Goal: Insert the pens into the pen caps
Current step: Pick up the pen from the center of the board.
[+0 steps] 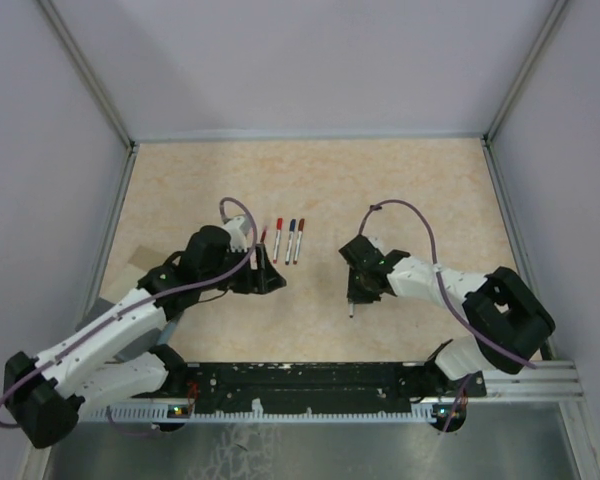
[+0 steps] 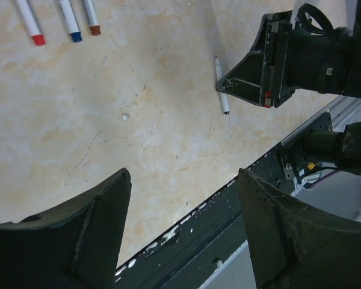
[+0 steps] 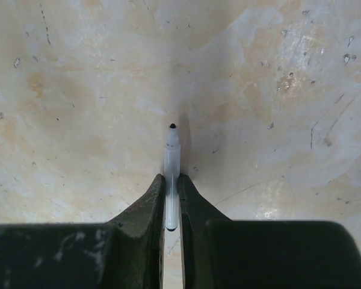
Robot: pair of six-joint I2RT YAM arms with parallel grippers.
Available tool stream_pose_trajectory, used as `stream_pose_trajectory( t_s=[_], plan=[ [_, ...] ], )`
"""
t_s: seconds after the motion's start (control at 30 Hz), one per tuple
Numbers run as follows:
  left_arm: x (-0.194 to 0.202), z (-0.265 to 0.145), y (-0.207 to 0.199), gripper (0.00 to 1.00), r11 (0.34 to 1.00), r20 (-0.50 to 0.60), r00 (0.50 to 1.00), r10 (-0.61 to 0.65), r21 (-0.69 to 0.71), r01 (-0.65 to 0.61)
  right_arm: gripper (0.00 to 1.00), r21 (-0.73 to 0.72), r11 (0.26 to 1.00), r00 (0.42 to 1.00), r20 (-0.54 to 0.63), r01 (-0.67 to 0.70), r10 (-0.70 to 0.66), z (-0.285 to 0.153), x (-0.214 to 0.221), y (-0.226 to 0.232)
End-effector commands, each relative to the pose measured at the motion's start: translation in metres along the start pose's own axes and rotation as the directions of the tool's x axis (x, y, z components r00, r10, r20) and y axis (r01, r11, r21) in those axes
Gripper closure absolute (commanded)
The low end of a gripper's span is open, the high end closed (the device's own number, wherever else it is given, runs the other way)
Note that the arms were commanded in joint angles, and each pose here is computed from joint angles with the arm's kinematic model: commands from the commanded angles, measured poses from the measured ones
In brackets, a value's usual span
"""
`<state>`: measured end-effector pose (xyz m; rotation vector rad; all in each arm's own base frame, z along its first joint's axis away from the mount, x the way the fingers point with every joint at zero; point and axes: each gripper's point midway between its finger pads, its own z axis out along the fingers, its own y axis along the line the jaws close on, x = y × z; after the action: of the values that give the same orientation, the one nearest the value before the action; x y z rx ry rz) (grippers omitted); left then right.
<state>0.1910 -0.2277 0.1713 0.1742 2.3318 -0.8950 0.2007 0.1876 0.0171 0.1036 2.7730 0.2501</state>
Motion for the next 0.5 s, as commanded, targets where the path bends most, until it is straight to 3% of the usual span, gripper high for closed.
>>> stream_pose_trajectory(
  t_s=[0.0, 0.47],
  plan=[
    [-0.002, 0.027, -0.021, 0.23, 0.997, 0.044, 0.999, -0.022, 0.070, 0.018, 0.98, -0.059, 0.998, 0.998, 0.047, -0.026, 0.029, -0.007, -0.011, 0.010],
    [0.026, 0.071, -0.048, 0.23, 0.973, -0.006, 1.000, -0.021, 0.230, 0.022, 0.98, -0.235, 0.966, 0.989, 0.075, -0.110, 0.131, -0.031, -0.022, 0.042]
  ],
)
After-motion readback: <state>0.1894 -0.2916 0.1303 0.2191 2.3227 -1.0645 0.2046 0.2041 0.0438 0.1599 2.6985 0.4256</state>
